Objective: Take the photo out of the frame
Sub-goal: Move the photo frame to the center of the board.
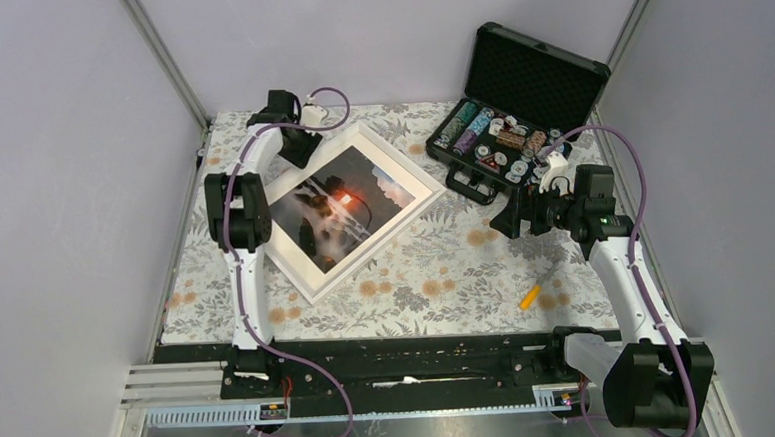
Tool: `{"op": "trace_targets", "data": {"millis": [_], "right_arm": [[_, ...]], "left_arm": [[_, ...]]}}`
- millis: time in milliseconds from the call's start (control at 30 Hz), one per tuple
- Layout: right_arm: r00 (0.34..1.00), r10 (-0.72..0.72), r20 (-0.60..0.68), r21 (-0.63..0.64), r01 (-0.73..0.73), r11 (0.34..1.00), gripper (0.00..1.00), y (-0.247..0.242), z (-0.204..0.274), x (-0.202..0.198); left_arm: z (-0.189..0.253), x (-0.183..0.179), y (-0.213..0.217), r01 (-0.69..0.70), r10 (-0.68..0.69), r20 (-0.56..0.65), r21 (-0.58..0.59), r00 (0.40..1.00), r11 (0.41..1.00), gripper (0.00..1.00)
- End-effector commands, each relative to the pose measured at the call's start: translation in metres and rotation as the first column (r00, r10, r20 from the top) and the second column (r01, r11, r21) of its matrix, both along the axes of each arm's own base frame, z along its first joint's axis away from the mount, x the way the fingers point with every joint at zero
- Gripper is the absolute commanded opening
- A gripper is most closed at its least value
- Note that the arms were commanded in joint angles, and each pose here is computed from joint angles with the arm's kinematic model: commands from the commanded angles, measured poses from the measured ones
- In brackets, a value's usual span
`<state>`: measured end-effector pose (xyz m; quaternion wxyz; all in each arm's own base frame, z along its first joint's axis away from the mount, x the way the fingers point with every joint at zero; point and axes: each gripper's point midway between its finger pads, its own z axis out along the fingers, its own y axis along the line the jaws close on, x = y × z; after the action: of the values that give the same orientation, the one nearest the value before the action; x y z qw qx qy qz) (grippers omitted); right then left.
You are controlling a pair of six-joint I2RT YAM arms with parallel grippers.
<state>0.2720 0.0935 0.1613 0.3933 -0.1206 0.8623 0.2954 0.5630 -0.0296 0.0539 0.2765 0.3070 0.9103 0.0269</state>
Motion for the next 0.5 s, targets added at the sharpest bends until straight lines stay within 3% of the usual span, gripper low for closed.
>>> {"op": "trace_targets", "data": {"millis": [0,167,467], "right_arm": [[1.000,0.020,0.014,0.009,-0.020,1.000,1.00,0.003,0.003,-0.001],[1.000,0.021,0.013,0.007,-0.021,1.000,1.00,0.003,0.002,-0.001],[1.000,0.025,0.016,0.009,-0.025,1.000,1.00,0.004,0.002,-0.002]], "left_arm": [[-0.006,0.007,-0.005,0.016,-0.017,-0.001,-0.070,1.000,0.997,0.52],[-0.017,-0.002,0.004,-0.010,0.005,-0.049,-0.102,0.999,0.995,0.40],[-0.020,-0.056,0.040,-0.147,0.120,-0.153,-0.183,0.981,0.972,0.04]]}}
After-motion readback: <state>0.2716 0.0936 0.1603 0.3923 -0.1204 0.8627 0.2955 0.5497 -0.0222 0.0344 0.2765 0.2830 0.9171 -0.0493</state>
